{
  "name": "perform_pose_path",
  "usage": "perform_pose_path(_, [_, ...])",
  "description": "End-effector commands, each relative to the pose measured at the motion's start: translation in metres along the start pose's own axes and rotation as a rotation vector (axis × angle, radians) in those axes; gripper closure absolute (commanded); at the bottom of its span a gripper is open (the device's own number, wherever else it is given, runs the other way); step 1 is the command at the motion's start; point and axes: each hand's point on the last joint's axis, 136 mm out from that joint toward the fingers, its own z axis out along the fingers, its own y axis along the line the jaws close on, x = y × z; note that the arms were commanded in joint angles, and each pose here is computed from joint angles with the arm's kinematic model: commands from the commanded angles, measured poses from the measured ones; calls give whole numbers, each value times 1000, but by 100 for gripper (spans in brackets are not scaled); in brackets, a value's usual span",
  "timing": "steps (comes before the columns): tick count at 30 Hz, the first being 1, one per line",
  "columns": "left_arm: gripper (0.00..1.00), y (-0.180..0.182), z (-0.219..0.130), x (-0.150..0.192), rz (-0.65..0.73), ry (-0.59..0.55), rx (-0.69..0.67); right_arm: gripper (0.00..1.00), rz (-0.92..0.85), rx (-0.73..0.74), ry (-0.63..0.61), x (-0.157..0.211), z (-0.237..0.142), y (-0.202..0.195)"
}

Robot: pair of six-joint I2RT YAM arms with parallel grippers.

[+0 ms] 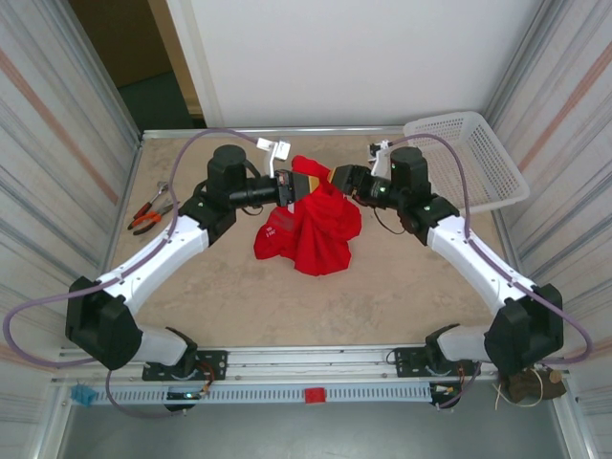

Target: Fold the inside-out t-shirt

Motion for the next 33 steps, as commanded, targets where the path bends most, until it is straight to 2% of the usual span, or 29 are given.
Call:
perform_pose_path(1, [100, -5, -12, -10, 59, -48, 12, 78, 41, -108, 41, 3, 5, 14])
perform_pose_path(3, [100, 2, -16, -10, 52, -59, -3, 100, 34, -124, 41, -2, 5, 18])
perform_pose_path(6, [100, 16, -21, -5, 47, -61, -30, 100, 3, -166, 0, -23, -6, 31])
perform_pose_path(9, [100, 28, -24, 5, 51, -64, -47, 100, -59, -275, -70, -48, -25, 59])
perform_pose_path(13, [59, 49, -22, 24, 48, -27, -84, 100, -190, -495, -105, -56, -52, 109])
perform_pose_path(15, [51, 57, -24, 30, 48, -14, -107, 100, -230, -551, -88, -51, -57, 120])
perform_pose_path(19, [45, 52, -38, 20, 99, -48, -152, 100, -272, -614, -40, -41, -61, 128])
perform_pose_path(23, [39, 26, -56, -6, 193, -123, -165, 100, -293, -620, 9, -31, -62, 126])
perform_pose_path(25, [37, 12, -59, -20, 199, -161, -139, 100, -296, -609, 27, -27, -61, 123])
perform_pose_path(27, [34, 4, -57, -34, 156, -193, -107, 100, -295, -595, 38, -24, -60, 118])
perform_pose_path(33, [32, -6, -36, -59, -105, -284, 14, 100, -273, -556, 37, -20, -54, 105])
